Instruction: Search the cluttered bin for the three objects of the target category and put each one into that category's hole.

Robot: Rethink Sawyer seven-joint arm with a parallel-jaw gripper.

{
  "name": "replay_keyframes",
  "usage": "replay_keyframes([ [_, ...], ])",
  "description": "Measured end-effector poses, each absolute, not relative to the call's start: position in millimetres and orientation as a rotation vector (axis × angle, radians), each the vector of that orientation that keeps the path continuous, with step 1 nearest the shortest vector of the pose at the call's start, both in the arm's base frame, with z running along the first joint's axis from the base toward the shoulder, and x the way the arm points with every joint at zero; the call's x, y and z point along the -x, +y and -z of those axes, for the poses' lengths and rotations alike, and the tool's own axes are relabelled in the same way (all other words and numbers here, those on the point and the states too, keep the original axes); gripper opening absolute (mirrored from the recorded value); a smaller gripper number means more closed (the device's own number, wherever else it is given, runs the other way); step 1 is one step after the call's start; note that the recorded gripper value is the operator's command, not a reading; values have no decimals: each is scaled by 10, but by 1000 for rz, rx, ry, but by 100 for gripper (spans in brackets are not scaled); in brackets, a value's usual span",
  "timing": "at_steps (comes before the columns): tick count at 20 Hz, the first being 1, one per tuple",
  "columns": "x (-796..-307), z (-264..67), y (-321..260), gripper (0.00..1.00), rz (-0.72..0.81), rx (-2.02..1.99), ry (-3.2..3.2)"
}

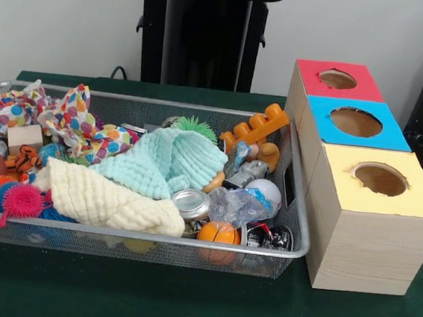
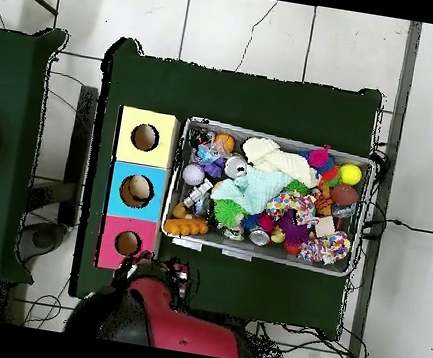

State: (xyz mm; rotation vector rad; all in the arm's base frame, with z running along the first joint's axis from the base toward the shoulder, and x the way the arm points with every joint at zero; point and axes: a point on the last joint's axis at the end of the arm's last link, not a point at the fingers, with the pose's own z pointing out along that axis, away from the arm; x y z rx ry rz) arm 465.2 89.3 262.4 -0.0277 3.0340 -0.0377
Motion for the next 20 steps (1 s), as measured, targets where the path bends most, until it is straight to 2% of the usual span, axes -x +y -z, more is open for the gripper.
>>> replay_keyframes([
  [8, -4790, -2285, 69, 100, 31, -191, 3063],
  [20, -4755, -1817, 195, 100, 33, -11, 3052],
])
